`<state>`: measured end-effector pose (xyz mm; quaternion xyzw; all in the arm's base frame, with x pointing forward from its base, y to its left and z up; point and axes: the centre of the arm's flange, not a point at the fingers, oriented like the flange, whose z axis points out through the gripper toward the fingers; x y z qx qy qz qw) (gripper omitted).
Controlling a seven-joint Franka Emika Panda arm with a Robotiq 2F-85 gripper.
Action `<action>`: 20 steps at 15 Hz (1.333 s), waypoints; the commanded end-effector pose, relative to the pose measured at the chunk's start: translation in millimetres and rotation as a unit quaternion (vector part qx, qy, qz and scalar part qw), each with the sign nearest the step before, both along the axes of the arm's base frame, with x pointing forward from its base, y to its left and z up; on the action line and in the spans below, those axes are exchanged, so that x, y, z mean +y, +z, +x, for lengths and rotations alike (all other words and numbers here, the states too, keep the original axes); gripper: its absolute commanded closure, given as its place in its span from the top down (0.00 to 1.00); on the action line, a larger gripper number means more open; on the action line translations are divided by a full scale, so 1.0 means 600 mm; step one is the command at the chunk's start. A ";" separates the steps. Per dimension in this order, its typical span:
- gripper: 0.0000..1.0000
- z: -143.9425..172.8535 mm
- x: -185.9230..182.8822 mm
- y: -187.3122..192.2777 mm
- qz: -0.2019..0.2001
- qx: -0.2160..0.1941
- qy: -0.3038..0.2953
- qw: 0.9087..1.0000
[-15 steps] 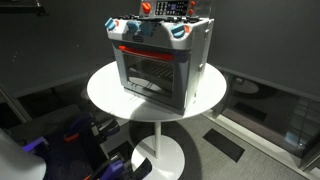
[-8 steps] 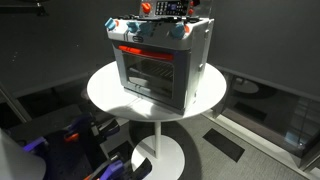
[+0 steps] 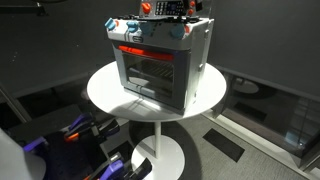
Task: Press the bottom right orange button on the stove
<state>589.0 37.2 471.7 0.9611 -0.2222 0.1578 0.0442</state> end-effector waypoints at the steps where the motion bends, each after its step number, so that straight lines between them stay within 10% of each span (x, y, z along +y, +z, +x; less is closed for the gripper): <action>1: 1.00 0.028 0.003 0.008 0.000 0.003 -0.013 1.000; 20: 1.00 0.022 0.018 0.016 -0.002 0.009 -0.002 1.000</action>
